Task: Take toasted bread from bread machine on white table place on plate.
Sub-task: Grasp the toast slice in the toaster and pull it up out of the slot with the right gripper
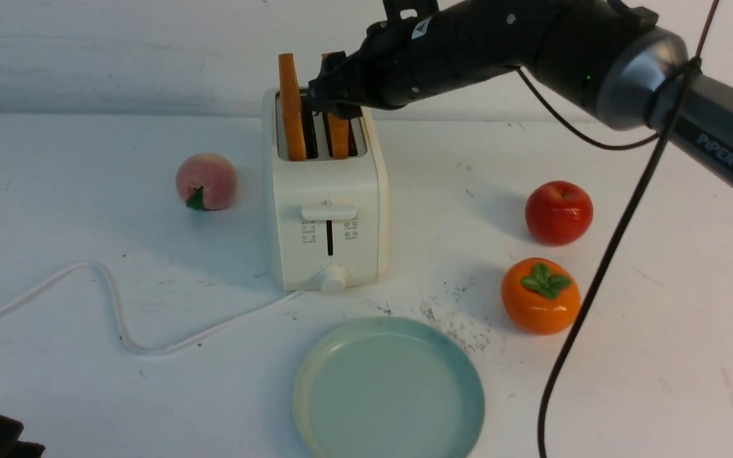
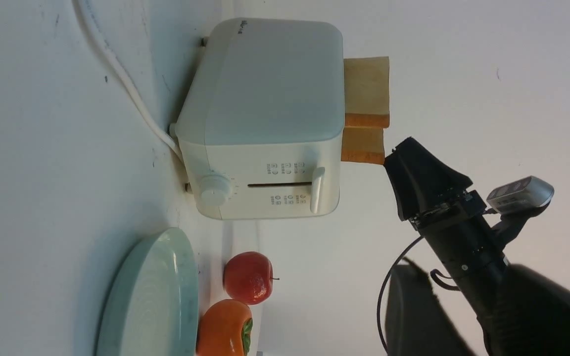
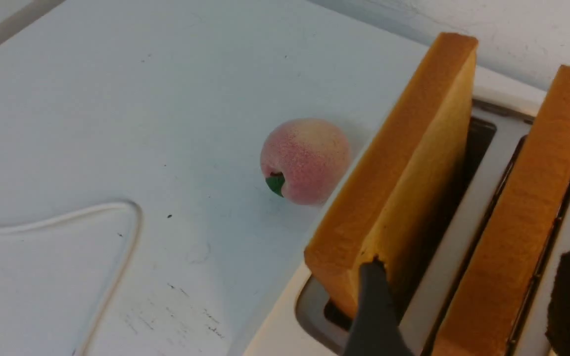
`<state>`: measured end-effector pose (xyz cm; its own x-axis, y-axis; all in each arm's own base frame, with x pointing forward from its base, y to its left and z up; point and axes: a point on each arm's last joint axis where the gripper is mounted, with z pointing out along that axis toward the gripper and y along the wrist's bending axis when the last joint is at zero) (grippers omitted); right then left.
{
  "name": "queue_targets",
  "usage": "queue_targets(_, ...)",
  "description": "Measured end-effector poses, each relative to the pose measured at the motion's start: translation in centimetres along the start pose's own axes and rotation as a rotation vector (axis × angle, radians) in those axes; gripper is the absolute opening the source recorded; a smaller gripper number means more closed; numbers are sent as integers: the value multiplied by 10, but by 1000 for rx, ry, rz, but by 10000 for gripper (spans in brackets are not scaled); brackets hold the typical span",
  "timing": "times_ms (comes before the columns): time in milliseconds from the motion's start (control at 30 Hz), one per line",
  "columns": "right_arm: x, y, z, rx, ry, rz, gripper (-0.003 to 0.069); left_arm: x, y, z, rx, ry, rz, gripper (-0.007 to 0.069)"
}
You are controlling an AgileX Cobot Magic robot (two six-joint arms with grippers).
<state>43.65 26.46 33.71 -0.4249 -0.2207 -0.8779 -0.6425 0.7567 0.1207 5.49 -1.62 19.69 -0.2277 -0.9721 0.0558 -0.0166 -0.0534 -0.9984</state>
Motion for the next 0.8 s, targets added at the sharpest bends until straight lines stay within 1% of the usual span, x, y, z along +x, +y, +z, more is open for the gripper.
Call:
queue_targets(133, 7, -3, 9, 11, 14, -10, 410, 0, 0, 0, 0, 0, 4, 238)
queue_targets(233, 10, -5, 13, 17, 23, -15, 347, 0, 0, 0, 0, 0, 4, 238)
queue_targets(267, 11, -5, 14, 22, 22, -20, 321, 0, 0, 0, 0, 0, 4, 238)
queue_targets(300, 11, -6, 15, 27, 19, -26, 267, 0, 0, 0, 0, 0, 4, 238)
queue_targets(400, 8, -7, 13, 46, -7, -43, 147, 0, 0, 0, 0, 0, 4, 237)
queue_targets(467, 5, -8, 11, 55, -24, -52, 99, 0, 0, 0, 0, 0, 4, 237)
queue_targets(667, -19, -2, -15, 69, -109, -72, 91, 1, 1, 0, -6, 7, 5, 237)
queue_targets(700, -27, -1, -25, 73, -135, -80, 91, 1, 1, 0, -8, 10, 5, 237)
queue_targets(800, -60, 7, -77, 87, -245, -104, 91, 2, 2, 0, -17, 20, 5, 237)
